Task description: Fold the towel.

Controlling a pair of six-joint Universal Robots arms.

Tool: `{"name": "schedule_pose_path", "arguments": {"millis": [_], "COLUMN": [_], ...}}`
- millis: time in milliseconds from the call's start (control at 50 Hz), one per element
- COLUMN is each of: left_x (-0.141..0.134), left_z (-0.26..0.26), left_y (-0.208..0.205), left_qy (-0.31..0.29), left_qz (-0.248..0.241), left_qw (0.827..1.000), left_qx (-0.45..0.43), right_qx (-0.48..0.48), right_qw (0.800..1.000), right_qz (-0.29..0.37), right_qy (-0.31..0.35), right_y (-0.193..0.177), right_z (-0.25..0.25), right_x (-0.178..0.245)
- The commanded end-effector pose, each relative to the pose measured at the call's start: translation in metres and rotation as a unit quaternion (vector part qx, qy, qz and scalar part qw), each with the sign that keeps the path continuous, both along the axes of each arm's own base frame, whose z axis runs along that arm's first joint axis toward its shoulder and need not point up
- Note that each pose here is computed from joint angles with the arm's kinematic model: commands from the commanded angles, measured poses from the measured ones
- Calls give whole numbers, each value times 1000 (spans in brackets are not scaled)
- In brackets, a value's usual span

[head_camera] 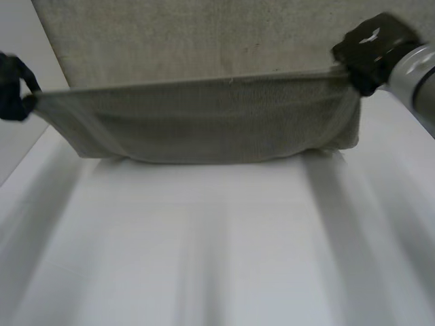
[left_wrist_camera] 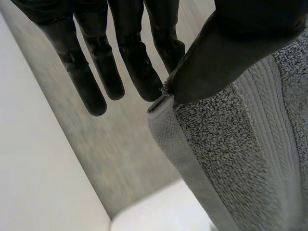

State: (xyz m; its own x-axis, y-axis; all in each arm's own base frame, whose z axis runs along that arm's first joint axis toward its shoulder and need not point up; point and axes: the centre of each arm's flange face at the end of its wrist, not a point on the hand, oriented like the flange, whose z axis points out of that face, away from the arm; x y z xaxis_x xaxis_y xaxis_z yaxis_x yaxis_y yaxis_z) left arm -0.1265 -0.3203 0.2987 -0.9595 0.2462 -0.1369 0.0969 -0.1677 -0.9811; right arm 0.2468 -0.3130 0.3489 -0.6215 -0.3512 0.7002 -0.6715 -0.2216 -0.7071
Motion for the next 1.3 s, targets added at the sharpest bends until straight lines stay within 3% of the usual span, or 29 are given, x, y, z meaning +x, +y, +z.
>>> {"name": "schedule_pose_path", "arguments": {"millis": [20, 200, 300, 400, 520, 680, 720, 840, 960, 1300], "left_x": [9, 6, 1, -20, -25, -26, -26, -26, -26, -27], "left_z": [44, 53, 25, -3, -35, -58, -61, -70, -75, -83], "left_y": [-3, -6, -30, -41, -41, -30, -28, -24, -22, -14], "left_qy": [51, 56, 63, 64, 65, 66, 67, 69, 69, 70], "left_qz": [1, -6, -12, -40, -45, -45, -45, -43, -42, -39], "left_qw": [998, 998, 998, 996, 991, 986, 985, 983, 981, 979], "left_qx": [-36, -36, 9, 56, 112, 149, 153, 168, 174, 188], "right_qx": [-24, -21, -5, 66, 141, 226, 242, 278, 305, 326], "right_qw": [999, 999, 1000, 998, 990, 973, 965, 949, 938, 926], "right_qz": [-32, -25, -16, -9, -6, 3, 9, 52, 105, 162], "right_qy": [-22, -22, -15, 2, 19, -53, -99, -142, -127, -96], "right_y": [25, 34, 27, 3, 1, 28, 46, 95, 143, 179], "right_z": [41, 44, 30, -19, -69, -124, -134, -150, -173, -212], "right_x": [-21, -22, -16, -6, -2, 12, 19, 37, 49, 39]}}
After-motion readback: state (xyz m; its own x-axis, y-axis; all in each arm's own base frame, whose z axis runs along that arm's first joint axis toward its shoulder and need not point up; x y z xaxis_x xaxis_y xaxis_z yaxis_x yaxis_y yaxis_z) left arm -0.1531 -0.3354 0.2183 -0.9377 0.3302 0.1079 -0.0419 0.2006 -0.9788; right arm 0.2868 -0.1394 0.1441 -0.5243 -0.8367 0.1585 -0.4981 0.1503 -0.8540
